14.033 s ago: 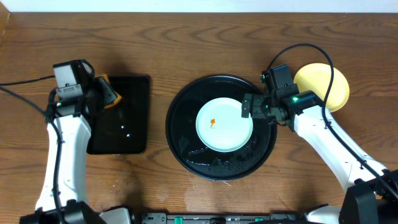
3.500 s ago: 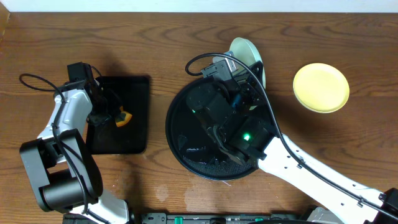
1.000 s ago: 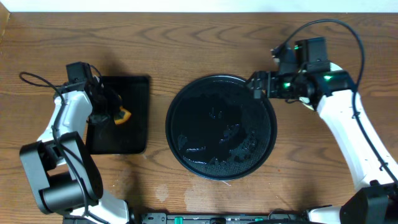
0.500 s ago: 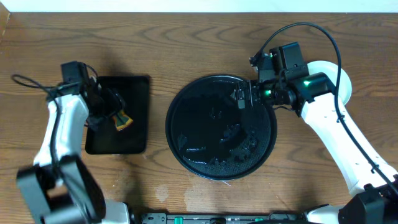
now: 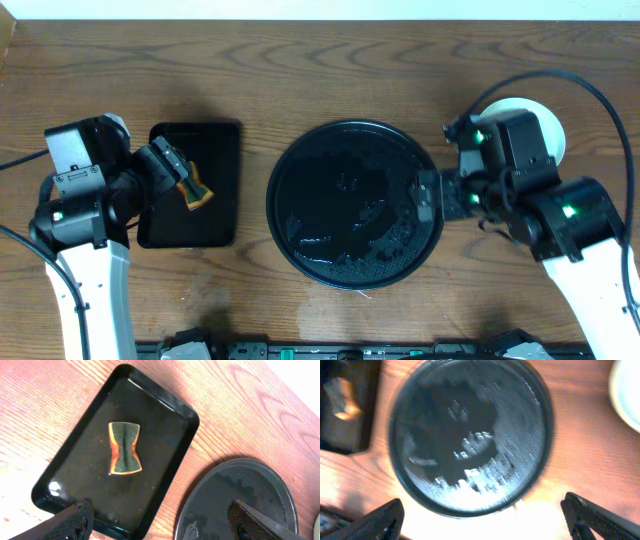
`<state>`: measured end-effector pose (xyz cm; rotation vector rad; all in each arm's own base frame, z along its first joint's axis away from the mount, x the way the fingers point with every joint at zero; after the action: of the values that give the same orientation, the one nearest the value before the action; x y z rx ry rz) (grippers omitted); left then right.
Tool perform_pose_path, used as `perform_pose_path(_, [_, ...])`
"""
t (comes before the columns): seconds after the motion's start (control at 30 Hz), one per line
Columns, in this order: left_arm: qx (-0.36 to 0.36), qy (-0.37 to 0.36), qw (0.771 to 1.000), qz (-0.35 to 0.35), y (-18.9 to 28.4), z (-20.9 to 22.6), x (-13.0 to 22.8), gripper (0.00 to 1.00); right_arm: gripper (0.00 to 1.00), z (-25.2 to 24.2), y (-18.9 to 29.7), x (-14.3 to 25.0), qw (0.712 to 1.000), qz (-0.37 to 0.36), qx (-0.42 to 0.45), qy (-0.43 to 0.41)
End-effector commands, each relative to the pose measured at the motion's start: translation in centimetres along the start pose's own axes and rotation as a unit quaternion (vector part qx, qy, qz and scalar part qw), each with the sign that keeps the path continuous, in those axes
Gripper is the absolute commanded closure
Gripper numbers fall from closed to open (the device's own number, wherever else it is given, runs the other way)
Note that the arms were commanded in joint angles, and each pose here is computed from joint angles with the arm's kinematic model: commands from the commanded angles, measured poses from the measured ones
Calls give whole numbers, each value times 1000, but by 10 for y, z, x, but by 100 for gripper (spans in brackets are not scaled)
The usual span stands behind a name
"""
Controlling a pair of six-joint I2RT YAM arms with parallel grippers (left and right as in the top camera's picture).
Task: Clean dirty plates on tray and stack at the side
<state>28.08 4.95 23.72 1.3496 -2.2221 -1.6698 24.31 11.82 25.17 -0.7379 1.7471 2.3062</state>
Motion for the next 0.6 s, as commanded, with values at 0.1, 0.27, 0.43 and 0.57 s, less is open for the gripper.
perform_pose_path(0.1, [-1, 2, 1000, -2, 1, 0, -3, 13, 1, -11, 8, 24, 998, 41, 43, -2])
perform_pose_path(0.27, [-1, 3, 1000, -2, 1, 0, -3, 13, 1, -12, 8, 26, 998, 47, 44, -3])
perform_pose_path(0.43, [-1, 3, 1000, -2, 1, 0, -3, 12, 1, -12, 8, 26, 998, 47, 44, -3])
perform_pose_path(0.57, [-1, 3, 1000, -2, 1, 0, -3, 12, 1, -12, 8, 26, 998, 47, 44, -3])
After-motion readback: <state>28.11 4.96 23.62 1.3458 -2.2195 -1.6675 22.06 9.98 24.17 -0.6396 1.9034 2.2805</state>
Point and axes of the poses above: each gripper's point midway between its finger pads, its own y axis back along the fingers, its own z axis along the line the jaws close on, x = y × z, the point moved 2 cm from there along y, back along the fingers, and after that the axes turned 6 degrees about y, right-handed, at the moved point
